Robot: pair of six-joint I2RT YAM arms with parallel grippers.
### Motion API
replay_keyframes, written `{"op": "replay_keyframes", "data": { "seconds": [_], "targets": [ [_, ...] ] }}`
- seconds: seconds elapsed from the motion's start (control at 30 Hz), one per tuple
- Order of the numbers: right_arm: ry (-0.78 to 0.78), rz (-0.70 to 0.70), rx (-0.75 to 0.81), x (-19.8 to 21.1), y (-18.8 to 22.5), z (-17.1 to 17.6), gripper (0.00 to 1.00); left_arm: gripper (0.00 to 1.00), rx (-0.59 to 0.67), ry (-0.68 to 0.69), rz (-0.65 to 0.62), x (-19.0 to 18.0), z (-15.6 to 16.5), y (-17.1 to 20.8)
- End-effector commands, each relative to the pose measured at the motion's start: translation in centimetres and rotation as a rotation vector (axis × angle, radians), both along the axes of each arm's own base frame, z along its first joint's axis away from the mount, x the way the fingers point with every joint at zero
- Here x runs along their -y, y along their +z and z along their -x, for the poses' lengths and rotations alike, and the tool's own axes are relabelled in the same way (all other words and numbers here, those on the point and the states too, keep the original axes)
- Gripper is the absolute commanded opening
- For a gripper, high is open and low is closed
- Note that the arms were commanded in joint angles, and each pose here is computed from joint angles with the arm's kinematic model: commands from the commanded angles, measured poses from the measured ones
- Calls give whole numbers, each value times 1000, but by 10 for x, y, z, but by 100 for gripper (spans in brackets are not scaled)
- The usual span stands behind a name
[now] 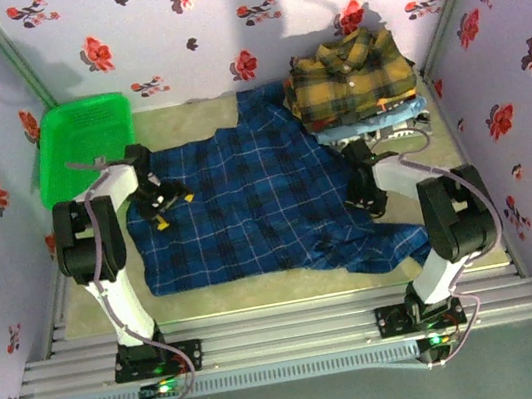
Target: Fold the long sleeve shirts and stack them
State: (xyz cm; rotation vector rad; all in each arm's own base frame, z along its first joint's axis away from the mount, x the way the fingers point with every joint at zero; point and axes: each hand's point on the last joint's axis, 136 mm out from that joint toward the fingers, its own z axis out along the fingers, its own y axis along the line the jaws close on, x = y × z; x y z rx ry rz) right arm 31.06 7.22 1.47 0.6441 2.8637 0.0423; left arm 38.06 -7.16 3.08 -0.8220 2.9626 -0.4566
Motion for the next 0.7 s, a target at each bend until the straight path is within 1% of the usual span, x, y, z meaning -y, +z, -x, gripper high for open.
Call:
{"op": "replay_keyframes", "data": {
  "seconds": [0.0, 0.13, 0.2, 0.3, 0.43, 0.47, 0.5, 0.6, 0.67],
  "targets": [
    [37, -58, 54, -20, 0, -27, 23, 88, 83, 25, -14, -27, -23, -7],
    [67, -80, 199, -32, 35, -66, 7, 88, 86, 36, -11, -32, -19, -5],
    [84, -70, 258, -35, 55, -85, 4, 88, 87, 41, -11, -35, -18, -4],
    [103, -57, 320, -35, 79, -109, 5, 88, 82, 47, -17, -41, -16, -4],
    [143, -21, 313, -31, 81, -123, 8, 88, 83, 59, -18, -47, -11, -3],
    [157, -18, 318, -31, 80, -125, 11, 89, 88, 63, -15, -47, -9, 0],
    [171, -21, 323, -32, 77, -126, 17, 89, 99, 68, -11, -48, -8, 5],
    [199, -40, 307, -36, 72, -124, 44, 90, 144, 84, 13, -45, -7, 26],
    [203, -45, 295, -36, 73, -117, 54, 90, 178, 102, 43, -40, -5, 45]
  ]
}}
